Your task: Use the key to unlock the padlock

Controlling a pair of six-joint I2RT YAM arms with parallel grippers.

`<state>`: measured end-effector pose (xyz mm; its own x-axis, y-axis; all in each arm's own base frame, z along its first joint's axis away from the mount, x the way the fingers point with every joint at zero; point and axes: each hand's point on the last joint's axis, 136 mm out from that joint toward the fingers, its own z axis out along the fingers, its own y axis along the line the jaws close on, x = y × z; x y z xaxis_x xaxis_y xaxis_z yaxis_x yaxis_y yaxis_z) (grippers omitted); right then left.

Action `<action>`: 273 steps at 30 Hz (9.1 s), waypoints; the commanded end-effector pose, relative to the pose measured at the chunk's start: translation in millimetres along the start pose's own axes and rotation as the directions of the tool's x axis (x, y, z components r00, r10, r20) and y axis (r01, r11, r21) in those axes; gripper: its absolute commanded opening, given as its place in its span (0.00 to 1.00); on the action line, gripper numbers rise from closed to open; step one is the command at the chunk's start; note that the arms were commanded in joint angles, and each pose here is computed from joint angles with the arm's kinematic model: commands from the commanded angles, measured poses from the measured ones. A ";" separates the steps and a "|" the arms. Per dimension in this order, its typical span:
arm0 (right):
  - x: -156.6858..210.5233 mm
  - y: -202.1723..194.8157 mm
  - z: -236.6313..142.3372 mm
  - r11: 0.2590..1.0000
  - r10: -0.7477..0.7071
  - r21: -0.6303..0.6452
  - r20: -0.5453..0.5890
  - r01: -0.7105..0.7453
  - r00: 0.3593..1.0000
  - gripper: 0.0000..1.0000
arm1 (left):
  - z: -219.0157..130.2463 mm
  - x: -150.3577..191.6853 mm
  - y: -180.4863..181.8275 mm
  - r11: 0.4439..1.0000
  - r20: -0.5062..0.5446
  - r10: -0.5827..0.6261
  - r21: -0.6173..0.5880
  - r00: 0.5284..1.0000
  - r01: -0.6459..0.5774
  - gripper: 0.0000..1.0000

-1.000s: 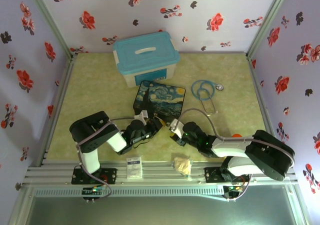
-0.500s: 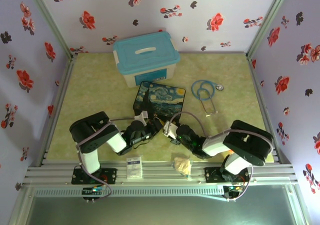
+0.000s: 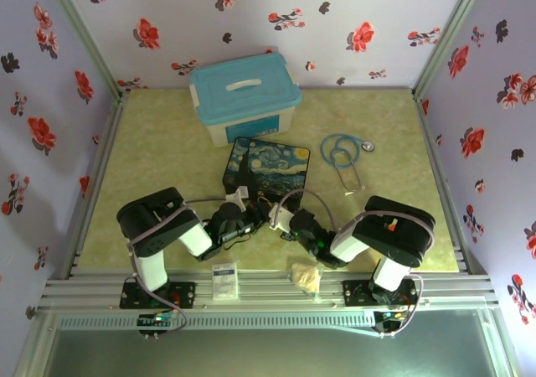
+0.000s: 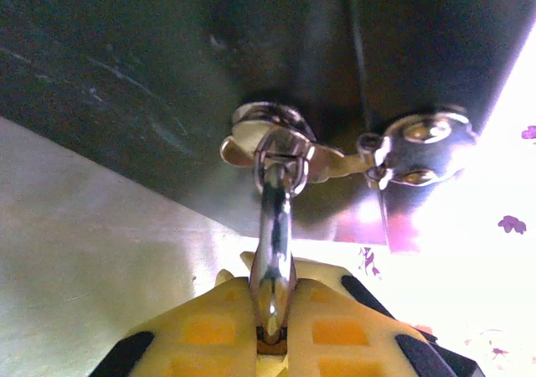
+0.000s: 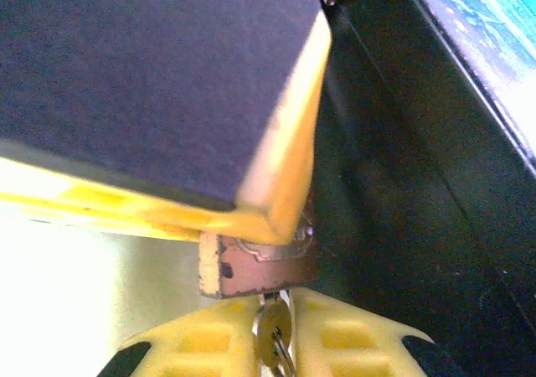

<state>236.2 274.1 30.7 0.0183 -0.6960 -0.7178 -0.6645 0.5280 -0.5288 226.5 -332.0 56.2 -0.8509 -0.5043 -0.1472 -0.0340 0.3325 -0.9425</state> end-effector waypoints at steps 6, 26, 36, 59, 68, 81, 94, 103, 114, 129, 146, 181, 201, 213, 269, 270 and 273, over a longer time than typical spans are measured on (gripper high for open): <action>-18.3 3.8 -3.6 0.988 0.140 -0.070 0.034 -0.138 0.990 0.04 | -3.6 10.1 -4.8 1.000 -0.031 0.002 0.020 1.000 -0.001 0.00; -44.4 19.5 -22.0 0.820 0.429 -0.402 -0.042 -0.408 0.902 0.17 | -10.9 19.8 30.7 0.995 -0.060 0.068 -0.072 0.996 -0.073 0.09; -32.0 -33.7 -32.0 0.742 0.640 -0.274 0.015 -0.612 0.768 0.48 | -17.7 13.9 40.5 0.961 -0.111 0.138 -0.224 0.984 -0.160 0.11; -7.2 -44.2 -27.1 0.745 0.654 -0.151 -0.027 -0.649 0.756 0.44 | -51.0 -12.1 58.5 0.717 -0.258 0.404 -0.507 0.878 -0.479 0.20; -0.4 -44.1 -25.1 0.749 0.652 -0.128 -0.036 -0.651 0.757 0.42 | -65.3 -22.1 47.1 0.601 -0.314 0.481 -0.562 0.819 -0.568 0.11; -0.3 -44.2 -20.1 0.751 0.649 -0.117 -0.056 -0.650 0.759 0.40 | -90.0 -35.8 45.7 0.378 -0.485 0.498 -0.625 0.719 -0.683 0.14; 3.2 -43.1 -19.3 0.747 0.653 -0.110 -0.063 -0.655 0.755 0.40 | -73.7 -25.4 51.5 0.258 -0.548 0.515 -0.634 0.659 -0.729 0.21; 8.5 -40.3 -19.8 0.746 0.653 -0.107 -0.075 -0.657 0.754 0.40 | -60.0 -10.3 44.7 0.234 -0.575 0.531 -0.607 0.623 -0.759 0.30; -15.7 -48.1 -39.8 0.662 0.737 -0.170 -0.034 -0.730 0.675 0.54 | -71.2 -17.3 4.6 0.421 -0.445 0.580 -0.553 0.682 -0.719 0.70; -66.3 -11.4 -47.6 0.478 0.840 -0.209 -0.177 -0.853 0.513 0.83 | -114.2 -107.1 -31.1 0.700 -0.124 0.568 -0.447 0.813 -0.557 0.99; -67.7 41.0 35.1 0.390 0.850 -0.127 -0.331 -0.912 0.409 0.64 | -130.0 -114.8 -20.7 0.738 -0.071 0.547 -0.430 0.834 -0.520 0.95; -48.1 81.9 25.3 0.460 0.758 -0.037 -0.503 -0.887 0.415 0.36 | -134.7 -108.6 -10.5 0.765 -0.040 0.528 -0.410 0.848 -0.496 0.95; -40.4 80.1 34.9 0.465 0.777 0.042 -0.498 -0.884 0.385 0.27 | -141.5 -113.0 -15.2 0.757 -0.022 0.547 -0.413 0.837 -0.506 0.96; -48.9 74.0 29.0 0.209 0.894 -0.020 -0.402 -0.978 0.199 0.11 | -123.9 -166.9 -20.5 0.621 0.033 0.682 -0.553 0.730 -0.555 0.95; -60.2 2.7 51.1 -0.339 0.907 -0.192 0.194 -0.921 -0.374 0.01 | -93.1 -177.3 47.5 0.443 -0.122 0.749 -0.639 0.652 -0.629 0.62; -64.6 0.0 49.9 -0.328 0.908 -0.207 0.198 -0.922 -0.368 0.01 | -93.1 -177.4 48.7 0.443 -0.124 0.748 -0.639 0.652 -0.629 0.62; -64.4 -4.0 51.5 -0.321 0.913 -0.206 0.191 -0.924 -0.360 0.02 | -91.4 -177.1 50.2 0.452 -0.119 0.746 -0.632 0.656 -0.629 0.62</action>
<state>266.6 355.2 45.2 -0.5239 0.8065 -0.2742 0.0650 0.3588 0.9312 341.3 -171.9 98.3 -0.5732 -0.0639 -0.8169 0.2173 0.9494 -0.2268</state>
